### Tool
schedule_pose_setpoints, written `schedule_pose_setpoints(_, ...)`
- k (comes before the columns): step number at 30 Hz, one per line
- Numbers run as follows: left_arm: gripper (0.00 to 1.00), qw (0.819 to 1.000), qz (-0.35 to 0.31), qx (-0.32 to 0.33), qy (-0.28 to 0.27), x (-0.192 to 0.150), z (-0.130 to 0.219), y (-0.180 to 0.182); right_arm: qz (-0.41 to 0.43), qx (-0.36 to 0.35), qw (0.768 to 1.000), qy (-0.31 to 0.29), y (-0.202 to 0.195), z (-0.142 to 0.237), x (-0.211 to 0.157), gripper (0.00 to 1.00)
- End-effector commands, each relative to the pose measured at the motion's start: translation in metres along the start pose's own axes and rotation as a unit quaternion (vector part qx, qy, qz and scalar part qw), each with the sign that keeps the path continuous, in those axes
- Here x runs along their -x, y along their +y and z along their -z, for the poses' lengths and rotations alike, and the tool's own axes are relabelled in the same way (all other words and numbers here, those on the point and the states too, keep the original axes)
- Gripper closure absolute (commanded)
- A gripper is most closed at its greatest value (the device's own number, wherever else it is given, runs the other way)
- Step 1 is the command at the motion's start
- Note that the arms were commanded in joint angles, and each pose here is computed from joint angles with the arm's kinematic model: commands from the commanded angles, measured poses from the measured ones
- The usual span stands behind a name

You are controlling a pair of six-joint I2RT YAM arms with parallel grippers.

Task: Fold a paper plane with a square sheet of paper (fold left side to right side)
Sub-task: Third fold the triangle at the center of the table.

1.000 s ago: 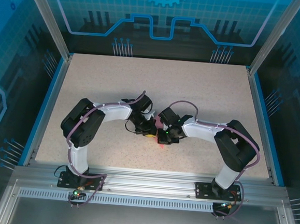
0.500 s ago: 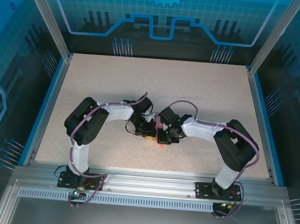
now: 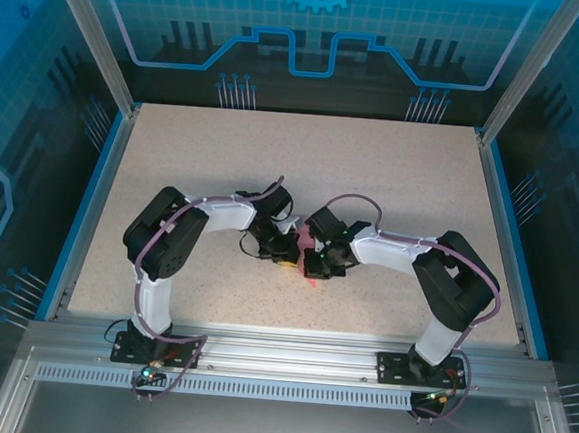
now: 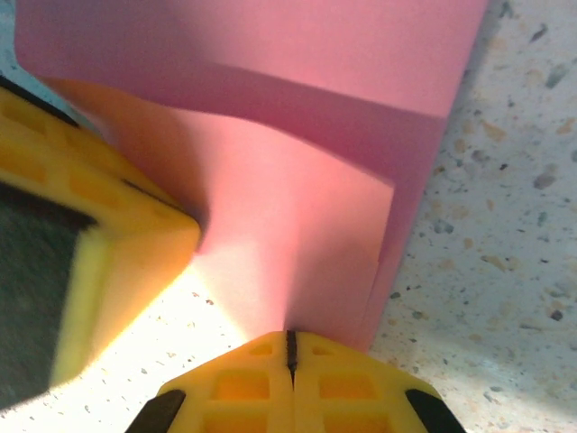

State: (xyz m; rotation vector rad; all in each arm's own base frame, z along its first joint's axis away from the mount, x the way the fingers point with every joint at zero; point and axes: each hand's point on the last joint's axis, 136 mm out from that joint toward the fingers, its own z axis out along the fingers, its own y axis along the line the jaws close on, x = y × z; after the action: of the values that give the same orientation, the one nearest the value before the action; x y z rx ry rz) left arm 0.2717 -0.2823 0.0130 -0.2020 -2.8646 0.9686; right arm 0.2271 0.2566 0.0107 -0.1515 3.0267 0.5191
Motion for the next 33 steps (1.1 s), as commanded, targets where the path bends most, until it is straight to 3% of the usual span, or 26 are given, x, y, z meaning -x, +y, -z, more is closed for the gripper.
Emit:
schedule_pose_setpoints(1, 0.96, 0.996, 0.017, 0.086, -0.029, 0.017, 0.012, 0.047, -0.022, -0.083, 0.995, 0.058, -0.047, -0.01, -0.031, 1.0)
schedule_pose_setpoints(21, 0.95, 0.99, 0.039, 0.117, -0.065, 0.044, 0.05, 0.085, -0.017, -0.074, 0.995, 0.058, -0.045, -0.007, -0.031, 1.0)
schedule_pose_setpoints(28, 0.91, 0.991, 0.037, 0.099, -0.088, 0.052, 0.069, 0.071, 0.011, -0.009, 1.0, 0.012, -0.014, 0.001, -0.008, 1.0)
schedule_pose_setpoints(33, 0.77, 0.989, 0.045, 0.069, -0.121, 0.048, 0.091, 0.049, 0.059, 0.036, 0.996, -0.061, 0.016, 0.031, 0.023, 0.77)
